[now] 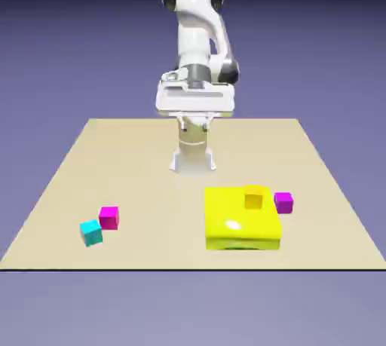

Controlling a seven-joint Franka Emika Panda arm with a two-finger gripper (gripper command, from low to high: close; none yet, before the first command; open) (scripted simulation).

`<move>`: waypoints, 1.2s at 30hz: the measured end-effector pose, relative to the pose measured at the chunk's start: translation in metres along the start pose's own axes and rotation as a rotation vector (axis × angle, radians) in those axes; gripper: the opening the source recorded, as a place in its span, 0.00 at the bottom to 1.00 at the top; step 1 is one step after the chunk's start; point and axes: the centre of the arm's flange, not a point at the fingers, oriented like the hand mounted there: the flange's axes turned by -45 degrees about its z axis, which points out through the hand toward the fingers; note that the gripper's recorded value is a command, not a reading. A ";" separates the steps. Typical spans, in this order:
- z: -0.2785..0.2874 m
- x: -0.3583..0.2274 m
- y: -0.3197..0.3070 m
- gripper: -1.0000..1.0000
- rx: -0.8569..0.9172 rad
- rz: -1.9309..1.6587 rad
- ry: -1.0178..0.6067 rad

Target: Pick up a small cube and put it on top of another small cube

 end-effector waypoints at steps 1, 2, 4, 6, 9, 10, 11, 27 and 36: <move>0.012 0.001 -0.015 0.50 0.013 -0.049 -0.053; 0.023 0.000 -0.029 0.50 0.025 -0.098 -0.106; 0.044 -0.003 -0.060 0.50 0.047 -0.198 -0.209; 0.064 -0.009 -0.090 0.50 0.065 -0.299 -0.310; 0.090 -0.025 -0.137 0.50 0.085 -0.453 -0.455; 0.098 -0.031 -0.152 0.50 0.089 -0.505 -0.501; 0.105 -0.038 -0.166 0.50 0.093 -0.556 -0.546; 0.151 -0.195 -0.374 0.50 0.025 -1.377 -1.096; 0.173 -0.283 -0.402 0.50 -0.051 -1.634 -1.204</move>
